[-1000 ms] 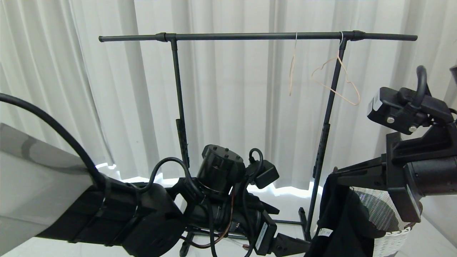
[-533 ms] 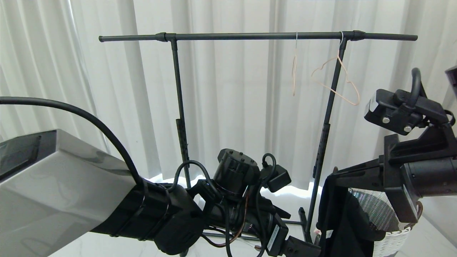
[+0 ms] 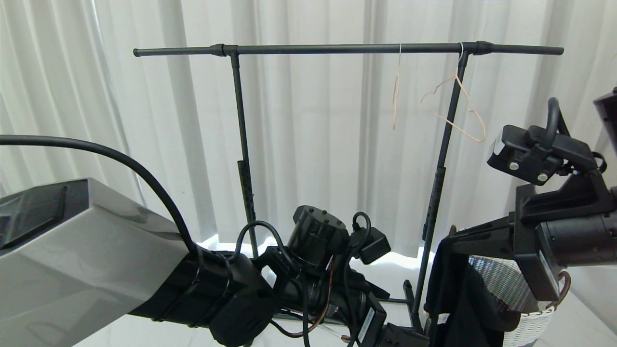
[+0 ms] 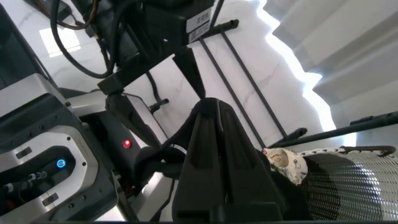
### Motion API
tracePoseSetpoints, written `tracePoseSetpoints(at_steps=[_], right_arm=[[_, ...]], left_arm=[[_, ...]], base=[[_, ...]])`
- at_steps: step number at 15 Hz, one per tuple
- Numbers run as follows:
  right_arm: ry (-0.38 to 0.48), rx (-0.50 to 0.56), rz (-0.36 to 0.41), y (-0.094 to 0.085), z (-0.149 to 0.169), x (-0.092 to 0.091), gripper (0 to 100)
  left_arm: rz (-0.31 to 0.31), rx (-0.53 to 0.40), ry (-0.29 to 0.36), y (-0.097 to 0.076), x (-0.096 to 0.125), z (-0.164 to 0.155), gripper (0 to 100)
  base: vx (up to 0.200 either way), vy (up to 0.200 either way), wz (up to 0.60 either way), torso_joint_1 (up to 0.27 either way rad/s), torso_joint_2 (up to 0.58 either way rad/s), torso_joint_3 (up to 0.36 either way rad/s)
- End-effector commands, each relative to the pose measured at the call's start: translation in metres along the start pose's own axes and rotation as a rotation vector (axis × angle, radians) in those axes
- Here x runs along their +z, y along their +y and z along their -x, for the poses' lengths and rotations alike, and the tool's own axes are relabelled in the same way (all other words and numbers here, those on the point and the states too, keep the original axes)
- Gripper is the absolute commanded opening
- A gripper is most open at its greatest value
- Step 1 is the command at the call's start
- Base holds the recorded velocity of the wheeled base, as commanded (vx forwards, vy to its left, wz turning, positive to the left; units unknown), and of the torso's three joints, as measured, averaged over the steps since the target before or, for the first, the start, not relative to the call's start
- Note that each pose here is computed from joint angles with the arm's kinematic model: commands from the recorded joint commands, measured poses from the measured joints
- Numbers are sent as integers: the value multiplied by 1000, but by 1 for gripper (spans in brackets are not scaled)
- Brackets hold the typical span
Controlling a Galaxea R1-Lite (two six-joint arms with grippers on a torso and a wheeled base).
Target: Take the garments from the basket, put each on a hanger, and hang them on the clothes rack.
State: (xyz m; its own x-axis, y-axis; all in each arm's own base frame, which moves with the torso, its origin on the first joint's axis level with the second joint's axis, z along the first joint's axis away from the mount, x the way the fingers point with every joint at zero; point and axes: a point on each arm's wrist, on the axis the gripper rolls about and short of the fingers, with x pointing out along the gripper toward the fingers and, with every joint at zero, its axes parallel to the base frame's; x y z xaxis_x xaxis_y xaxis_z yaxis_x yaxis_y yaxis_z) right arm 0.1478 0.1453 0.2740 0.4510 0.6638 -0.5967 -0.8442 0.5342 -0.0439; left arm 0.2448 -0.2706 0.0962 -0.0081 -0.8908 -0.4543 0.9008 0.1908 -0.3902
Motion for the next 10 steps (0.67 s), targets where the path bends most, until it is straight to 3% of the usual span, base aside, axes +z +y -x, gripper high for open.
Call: tracePoseSetpoints(at_steps=[1, 5, 8, 10], right_arm=[[9, -2, -4, -1, -2, -1, 0], [-3, -5, -1, -4, -10, 3, 0], [-4, -5, -1, -4, -12, 4, 0], [-3, -7, -1, -4, -12, 4, 0]], left_arm=[[0, 3, -5, -3, -5, 6, 100], [-50, 1, -70, 3, -3, -1, 100], [-36, 24, -60, 18, -5, -17, 100], [-19, 87, -54, 29, -9, -20, 100]], base=[[0, 0, 0, 0, 0, 0], [0, 0, 0, 0, 0, 0], [0, 0, 0, 0, 0, 0], [0, 0, 0, 0, 0, 0]])
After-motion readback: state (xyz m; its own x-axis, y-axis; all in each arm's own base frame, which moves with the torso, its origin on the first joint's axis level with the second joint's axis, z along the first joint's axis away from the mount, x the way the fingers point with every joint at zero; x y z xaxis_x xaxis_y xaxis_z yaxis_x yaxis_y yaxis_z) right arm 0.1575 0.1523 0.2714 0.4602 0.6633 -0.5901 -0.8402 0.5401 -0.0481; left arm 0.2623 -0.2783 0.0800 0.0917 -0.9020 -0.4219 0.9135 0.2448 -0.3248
